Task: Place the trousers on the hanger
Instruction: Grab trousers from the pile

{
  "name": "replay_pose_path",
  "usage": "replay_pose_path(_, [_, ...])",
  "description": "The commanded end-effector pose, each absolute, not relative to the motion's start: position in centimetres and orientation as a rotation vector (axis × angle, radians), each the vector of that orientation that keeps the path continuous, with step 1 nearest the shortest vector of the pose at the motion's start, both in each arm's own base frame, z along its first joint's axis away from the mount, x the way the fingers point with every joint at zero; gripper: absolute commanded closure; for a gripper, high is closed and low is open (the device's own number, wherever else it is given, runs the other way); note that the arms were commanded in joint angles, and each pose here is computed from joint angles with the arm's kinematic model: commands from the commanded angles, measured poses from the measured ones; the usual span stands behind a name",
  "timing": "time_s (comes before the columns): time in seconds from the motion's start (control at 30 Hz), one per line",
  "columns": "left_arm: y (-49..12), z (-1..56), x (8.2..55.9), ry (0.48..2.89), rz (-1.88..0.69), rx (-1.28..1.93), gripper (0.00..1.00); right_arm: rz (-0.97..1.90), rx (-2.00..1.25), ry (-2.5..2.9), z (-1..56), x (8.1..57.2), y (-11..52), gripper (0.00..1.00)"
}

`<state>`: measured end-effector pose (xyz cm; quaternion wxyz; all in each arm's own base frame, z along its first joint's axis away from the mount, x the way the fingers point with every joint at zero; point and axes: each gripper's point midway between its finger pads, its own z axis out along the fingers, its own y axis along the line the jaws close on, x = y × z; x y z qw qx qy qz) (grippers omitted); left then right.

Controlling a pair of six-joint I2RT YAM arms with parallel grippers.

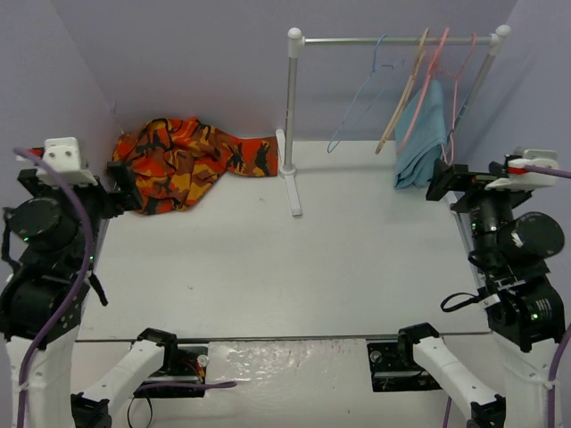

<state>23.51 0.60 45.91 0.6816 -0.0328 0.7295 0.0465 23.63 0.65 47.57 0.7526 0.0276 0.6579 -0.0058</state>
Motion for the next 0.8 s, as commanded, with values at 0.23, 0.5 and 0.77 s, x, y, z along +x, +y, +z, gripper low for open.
replay_pose_path(0.23, [-1.1, 38.3, 26.9, 1.766, -0.012, -0.195, 0.03, 0.154, 0.047, 1.435, 44.1, 24.5, 3.4, 0.00])
replay_pose_path(0.5, [-1.4, 29.5, 26.4, 1.883, -0.046, -0.288, 0.04, 0.240, 0.035, 1.480, 38.5, 22.5, 4.2, 0.23])
replay_pose_path(0.77, [-2.0, 23.8, 29.9, 1.934, -0.075, -0.425, 0.07, 0.335, 0.011, 1.561, 33.6, 22.3, 5.9, 0.62])
